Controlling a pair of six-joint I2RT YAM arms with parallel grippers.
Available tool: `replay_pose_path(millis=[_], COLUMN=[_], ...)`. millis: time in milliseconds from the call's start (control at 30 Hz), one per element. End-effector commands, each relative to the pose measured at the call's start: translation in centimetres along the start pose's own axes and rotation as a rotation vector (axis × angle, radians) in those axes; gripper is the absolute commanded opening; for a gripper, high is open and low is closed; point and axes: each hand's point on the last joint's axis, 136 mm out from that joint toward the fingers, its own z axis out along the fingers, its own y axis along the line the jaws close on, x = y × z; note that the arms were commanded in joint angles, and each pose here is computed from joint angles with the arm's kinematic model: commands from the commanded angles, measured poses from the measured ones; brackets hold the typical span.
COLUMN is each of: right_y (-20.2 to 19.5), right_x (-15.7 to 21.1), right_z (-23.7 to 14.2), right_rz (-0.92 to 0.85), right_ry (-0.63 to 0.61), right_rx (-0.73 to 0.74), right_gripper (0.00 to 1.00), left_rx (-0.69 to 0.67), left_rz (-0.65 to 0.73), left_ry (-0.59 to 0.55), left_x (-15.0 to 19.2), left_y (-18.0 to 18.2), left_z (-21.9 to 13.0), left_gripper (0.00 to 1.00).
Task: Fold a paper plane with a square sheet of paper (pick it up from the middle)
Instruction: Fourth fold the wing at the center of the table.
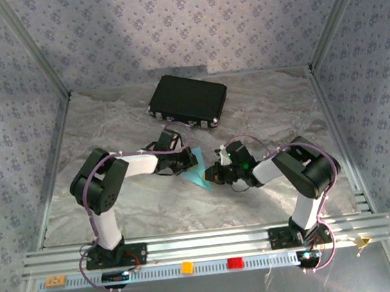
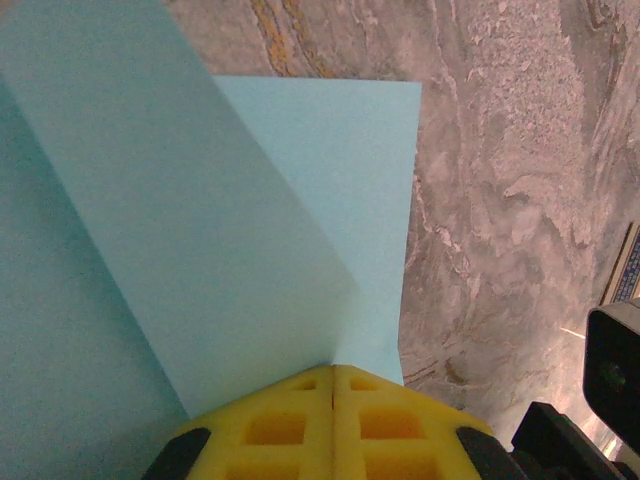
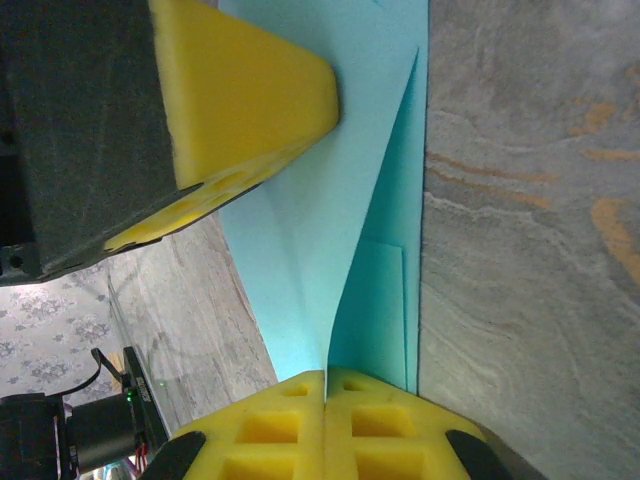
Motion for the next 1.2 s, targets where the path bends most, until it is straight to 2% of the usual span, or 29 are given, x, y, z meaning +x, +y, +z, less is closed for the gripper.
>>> replay_pose_path(millis=[0,167,300,500,700,833,1067,1167], right_y=[-2.6,-1.0,-0.5,-0.5,-1.1,-1.8,-1.1,-1.3], right_x=[0.8,0.8,1.5,2.7,4.0,4.7,4.6,4.9], right_z=[-0.3,-0.9,-1.2,-1.0,-1.1,-1.2,-1.5,-1.8], right_rz=[0.062,0.026,0.002,-0.007,0.008,0.026,0.012,0.004], right_ry=[0.019,0.036,0.071,0.124,0.161,0.181,0.177,0.186], right_rx=[0.096,0.085,0.093,0.088,0.109,0.125,0.12,0.13], right_gripper=[0.04,0.17,0.2,0.19,0.06,0.07,0.15,0.13], left_rx=[-0.044,-0.062,-0.058,-0.057,-0.062,-0.066,-0.068,-0.068], left_rz=[0.0,0.003,0.003,0.002,0.0,-0.007,-0.011,-0.01], left_ry=[0.052,0.052,0.053,0.052,0.051,0.05,0.052,0.051], left_x=[1.0,1.1,1.2,1.2,1.2,1.1,1.1,1.2], left_y=[1.1,1.5,1.4,1.5,1.7,1.8,2.0,1.9], left_z=[0.8,0.7,0.8,0.7,0.8,0.8,0.8,0.8], left_gripper=[0.04,0.04,0.03,0.03,0.03,0.03,0.03,0.03])
